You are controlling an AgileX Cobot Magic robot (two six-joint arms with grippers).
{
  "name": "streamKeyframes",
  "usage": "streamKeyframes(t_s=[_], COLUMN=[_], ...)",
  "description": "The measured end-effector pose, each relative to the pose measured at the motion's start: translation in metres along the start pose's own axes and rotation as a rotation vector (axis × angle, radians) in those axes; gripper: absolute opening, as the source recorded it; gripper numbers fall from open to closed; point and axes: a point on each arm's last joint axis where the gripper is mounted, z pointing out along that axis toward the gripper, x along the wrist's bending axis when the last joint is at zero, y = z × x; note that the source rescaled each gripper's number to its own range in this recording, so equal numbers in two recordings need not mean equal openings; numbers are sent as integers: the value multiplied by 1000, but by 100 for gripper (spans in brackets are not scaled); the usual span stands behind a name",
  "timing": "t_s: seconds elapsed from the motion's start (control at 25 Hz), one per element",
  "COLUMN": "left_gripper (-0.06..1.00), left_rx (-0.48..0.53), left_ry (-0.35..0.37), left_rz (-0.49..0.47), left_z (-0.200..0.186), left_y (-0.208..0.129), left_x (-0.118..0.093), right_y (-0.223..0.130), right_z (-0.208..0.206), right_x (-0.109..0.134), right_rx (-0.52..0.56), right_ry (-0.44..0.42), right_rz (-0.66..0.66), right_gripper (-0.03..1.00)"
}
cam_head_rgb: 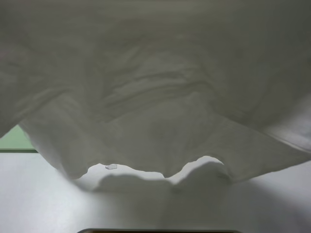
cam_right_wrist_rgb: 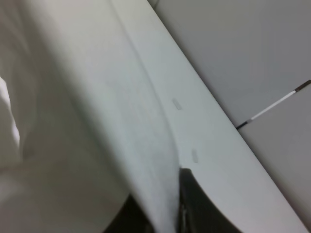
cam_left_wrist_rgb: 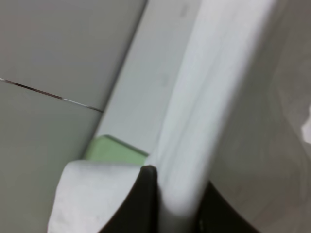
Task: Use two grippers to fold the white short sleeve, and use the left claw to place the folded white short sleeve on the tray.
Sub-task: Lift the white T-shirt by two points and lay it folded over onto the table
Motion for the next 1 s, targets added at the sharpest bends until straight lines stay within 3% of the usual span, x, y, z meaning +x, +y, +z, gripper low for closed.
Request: streamKeyframes(t_s=[0.28, 0.52, 0.68, 0.8, 1.0], left_gripper=[2, 2, 2, 1, 1], left_rx=[-36, -66, -8, 36, 86], left_ry=[-15, -1, -60, -92, -65], left_rz=[-79, -113, -120, -117, -78], left_z=[-16, -26, -4, 20, 70], left_y=[-24, -30, -39, -45, -49], left_x=[-34, -42, -52, -59, -57], right_y=[-12, -15, -24, -41, -47], right_z=[-22, -29, -5, 44, 95], right_x=[18, 22, 19, 11, -5], right_rx=[-67, -87, 12, 194, 277], right_ry=[1, -2, 15, 46, 6], right_rz=[31, 48, 52, 16, -56], right_gripper=[2, 2, 2, 1, 1])
